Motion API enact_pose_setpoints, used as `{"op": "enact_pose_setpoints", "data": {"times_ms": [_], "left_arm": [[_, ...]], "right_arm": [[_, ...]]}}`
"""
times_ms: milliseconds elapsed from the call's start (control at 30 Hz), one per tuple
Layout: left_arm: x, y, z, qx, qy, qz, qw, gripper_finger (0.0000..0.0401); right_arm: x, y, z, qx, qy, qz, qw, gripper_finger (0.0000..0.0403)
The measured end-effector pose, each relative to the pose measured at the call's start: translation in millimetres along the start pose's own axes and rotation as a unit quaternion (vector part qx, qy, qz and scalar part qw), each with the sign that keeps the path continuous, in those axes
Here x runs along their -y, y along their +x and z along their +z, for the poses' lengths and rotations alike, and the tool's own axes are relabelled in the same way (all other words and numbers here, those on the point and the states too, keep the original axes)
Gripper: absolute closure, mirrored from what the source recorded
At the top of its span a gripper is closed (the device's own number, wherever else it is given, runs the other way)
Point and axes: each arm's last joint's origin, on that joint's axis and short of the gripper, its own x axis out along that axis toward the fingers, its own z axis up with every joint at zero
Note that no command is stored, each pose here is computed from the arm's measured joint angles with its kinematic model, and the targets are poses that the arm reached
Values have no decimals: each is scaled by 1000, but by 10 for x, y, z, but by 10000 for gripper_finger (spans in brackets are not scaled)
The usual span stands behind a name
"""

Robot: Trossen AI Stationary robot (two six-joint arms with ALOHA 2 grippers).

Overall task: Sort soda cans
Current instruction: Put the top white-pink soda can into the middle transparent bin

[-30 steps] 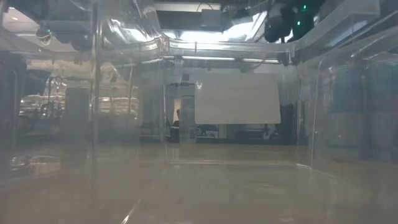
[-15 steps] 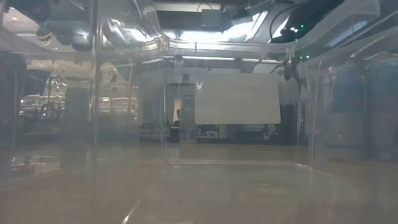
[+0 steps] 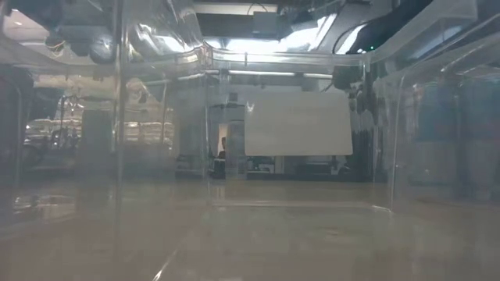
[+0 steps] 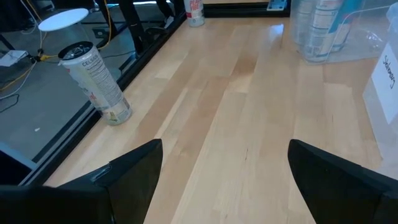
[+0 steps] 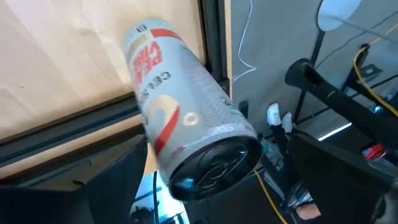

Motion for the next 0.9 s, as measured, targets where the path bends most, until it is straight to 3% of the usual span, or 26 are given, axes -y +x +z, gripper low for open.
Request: {"op": "enact_pose_setpoints", "data": {"times_ms": [533,900], "left_arm": [[0,0,0,0,0,0,1000,68],[0,0,0,0,2,0,1000,68]], "right_arm": [[-19,315,169,-33,-30,59,997,18],[-53,344,148,-78,-70,60,993,153]]}}
